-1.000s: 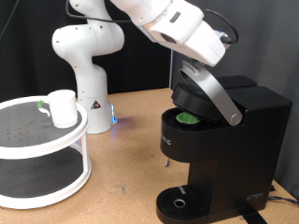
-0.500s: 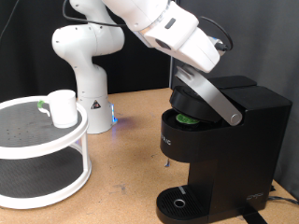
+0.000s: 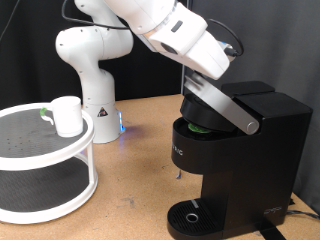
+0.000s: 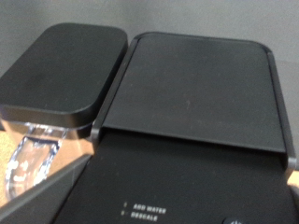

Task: Make a cup of coffee with the keurig machine

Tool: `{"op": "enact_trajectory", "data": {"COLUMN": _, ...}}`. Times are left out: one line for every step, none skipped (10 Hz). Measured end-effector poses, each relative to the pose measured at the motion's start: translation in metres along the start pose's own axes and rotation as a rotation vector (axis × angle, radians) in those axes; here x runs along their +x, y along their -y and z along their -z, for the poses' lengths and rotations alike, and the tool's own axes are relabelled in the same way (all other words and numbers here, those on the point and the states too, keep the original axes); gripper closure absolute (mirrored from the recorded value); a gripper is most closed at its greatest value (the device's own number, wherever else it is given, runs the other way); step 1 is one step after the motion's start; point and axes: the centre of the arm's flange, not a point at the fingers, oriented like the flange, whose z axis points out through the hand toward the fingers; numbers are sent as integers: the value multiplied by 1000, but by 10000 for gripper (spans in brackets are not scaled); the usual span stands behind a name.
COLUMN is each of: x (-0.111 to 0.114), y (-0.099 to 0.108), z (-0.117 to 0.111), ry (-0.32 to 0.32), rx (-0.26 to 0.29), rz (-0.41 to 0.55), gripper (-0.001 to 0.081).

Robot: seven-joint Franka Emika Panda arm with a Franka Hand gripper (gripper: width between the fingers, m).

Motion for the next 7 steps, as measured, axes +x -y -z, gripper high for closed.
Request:
{"op": "enact_trajectory", "data": {"x": -2, "y": -1, "z": 1, "ry": 8, "rx": -3, "rz": 0, "gripper": 805}}
{"op": "enact_trajectory", "data": {"x": -5, "y": -3, "z": 1, "ry": 16, "rx": -6, "rz": 2, "gripper": 805}}
{"op": "enact_trajectory", "data": {"x": -9, "y": -4, "z": 1, "ry": 22, "rx": -7, "rz": 3, "gripper": 805}}
{"op": "enact_trajectory", "data": {"x": -12, "y": -5, "z": 1, "ry": 26, "rx": -8, "rz": 2, "gripper": 805}}
{"op": "enact_trajectory", "data": {"x": -16, "y": -7, "z": 1, "ry": 34, "rx": -10, "rz": 1, "gripper": 805}}
{"op": "enact_trajectory", "data": {"x": -20, "y": -9, "z": 0, "ry": 41, "rx": -13, "rz": 1, "gripper": 805}}
{"op": "enact_trajectory", "data": {"x": -24, "y": -11, "z": -1, "ry": 43, "rx": -17, "rz": -1, "gripper": 805}}
